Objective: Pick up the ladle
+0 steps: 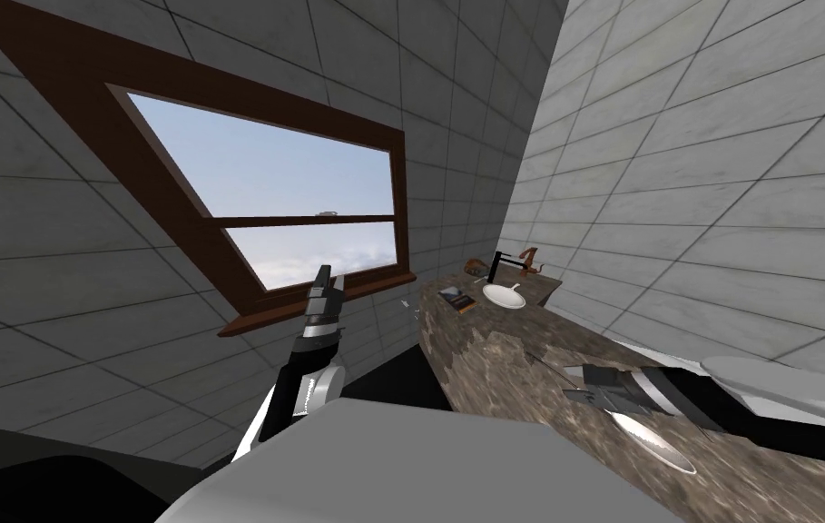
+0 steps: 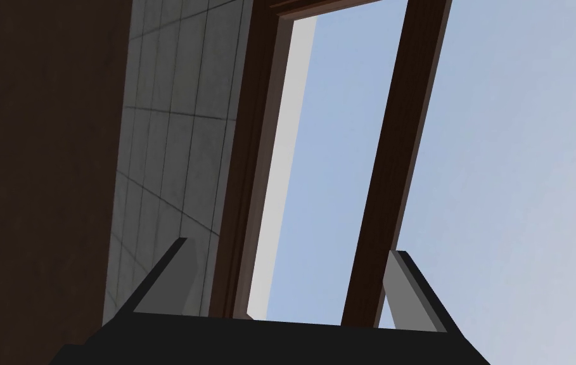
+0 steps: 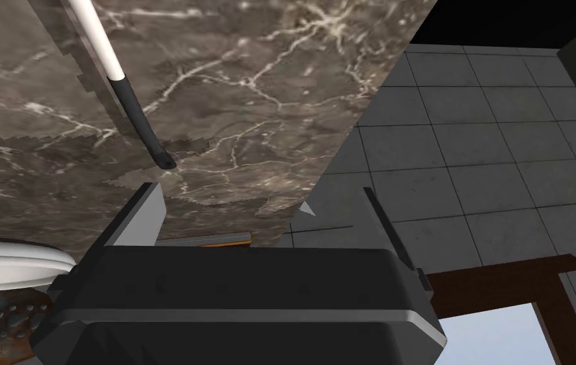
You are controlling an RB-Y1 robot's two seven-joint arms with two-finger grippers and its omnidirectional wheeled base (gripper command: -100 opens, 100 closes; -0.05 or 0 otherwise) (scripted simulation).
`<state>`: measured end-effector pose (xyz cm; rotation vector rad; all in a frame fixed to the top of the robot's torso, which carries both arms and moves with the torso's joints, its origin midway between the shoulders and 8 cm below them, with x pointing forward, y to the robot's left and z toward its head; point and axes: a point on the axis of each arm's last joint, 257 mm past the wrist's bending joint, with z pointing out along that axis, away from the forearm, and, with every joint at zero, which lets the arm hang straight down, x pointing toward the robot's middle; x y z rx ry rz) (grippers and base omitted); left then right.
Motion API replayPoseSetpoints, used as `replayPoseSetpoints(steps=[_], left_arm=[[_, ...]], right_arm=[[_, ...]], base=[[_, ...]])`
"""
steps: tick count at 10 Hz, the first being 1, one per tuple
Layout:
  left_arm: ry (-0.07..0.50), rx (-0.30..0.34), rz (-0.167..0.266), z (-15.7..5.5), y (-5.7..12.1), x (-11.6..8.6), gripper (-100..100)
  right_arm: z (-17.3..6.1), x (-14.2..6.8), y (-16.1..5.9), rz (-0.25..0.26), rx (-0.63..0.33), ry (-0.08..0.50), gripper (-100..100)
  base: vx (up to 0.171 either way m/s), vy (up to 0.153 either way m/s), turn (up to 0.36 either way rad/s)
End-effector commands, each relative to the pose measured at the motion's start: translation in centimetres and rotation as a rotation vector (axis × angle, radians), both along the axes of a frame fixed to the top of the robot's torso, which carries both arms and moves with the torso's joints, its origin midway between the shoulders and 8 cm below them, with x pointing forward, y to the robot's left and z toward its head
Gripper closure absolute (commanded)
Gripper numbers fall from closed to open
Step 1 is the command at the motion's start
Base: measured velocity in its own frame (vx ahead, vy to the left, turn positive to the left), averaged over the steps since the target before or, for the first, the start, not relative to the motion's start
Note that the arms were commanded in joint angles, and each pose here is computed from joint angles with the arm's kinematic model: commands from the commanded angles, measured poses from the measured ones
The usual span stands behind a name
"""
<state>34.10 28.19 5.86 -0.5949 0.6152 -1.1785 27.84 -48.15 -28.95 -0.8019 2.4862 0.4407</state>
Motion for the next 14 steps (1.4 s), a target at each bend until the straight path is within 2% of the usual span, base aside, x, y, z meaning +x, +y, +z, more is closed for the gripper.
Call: replayPoseSetpoints(steps=[1, 4, 6, 7, 8, 9, 10, 12, 13, 14], left_arm=[[0.0, 0.0, 0.0, 0.0, 0.0, 0.0, 0], [0.0, 0.0, 0.0, 0.0, 0.0, 0.0, 0], [0.0, 0.0, 0.0, 0.0, 0.0, 0.0, 0], [0.0, 0.0, 0.0, 0.0, 0.0, 0.0, 0], [0.0, 0.0, 0.0, 0.0, 0.0, 0.0, 0], [0.0, 0.0, 0.0, 0.0, 0.0, 0.0, 0], [0.0, 0.0, 0.0, 0.0, 0.0, 0.0, 0], [0.0, 0.0, 0.0, 0.0, 0.0, 0.0, 0], [0.0, 0.0, 0.0, 0.0, 0.0, 0.0, 0], [0.0, 0.0, 0.0, 0.0, 0.0, 0.0, 0]], right_arm=[[-0.1, -1.0, -2.8, -0.015, -0.069, 0.036, -100], [-1.2, -3.9, -6.4, -0.045, -0.147, 0.114, -100], [-2.6, -6.2, -7.5, -0.06, -0.166, 0.169, -100], [-3.9, -8.1, -7.6, -0.069, -0.165, 0.207, -100], [-3.2, -7.3, -7.5, -0.065, -0.162, 0.188, -100], [-3.3, -7.6, -7.6, -0.066, -0.163, 0.19, 0], [-4.4, -7.7, -7.3, -0.087, -0.162, 0.189, -100], [-5.4, -7.9, -7.1, -0.109, -0.16, 0.188, -100], [-5.0, -7.9, -7.1, -0.098, -0.16, 0.189, -100], [-5.1, -7.9, -7.1, -0.102, -0.161, 0.188, 100]], base=[[0.116, 0.014, 0.005], [0.139, 0.032, -0.023], [0.102, 0.009, -0.038], [0.087, -0.01, -0.028], [0.018, 0.007, -0.02], [0.0, 0.0, 0.0], [-0.023, -0.007, 0.145], [-0.05, -0.015, 0.138], [-0.021, -0.009, 0.024], [0.0, 0.0, 0.0]])
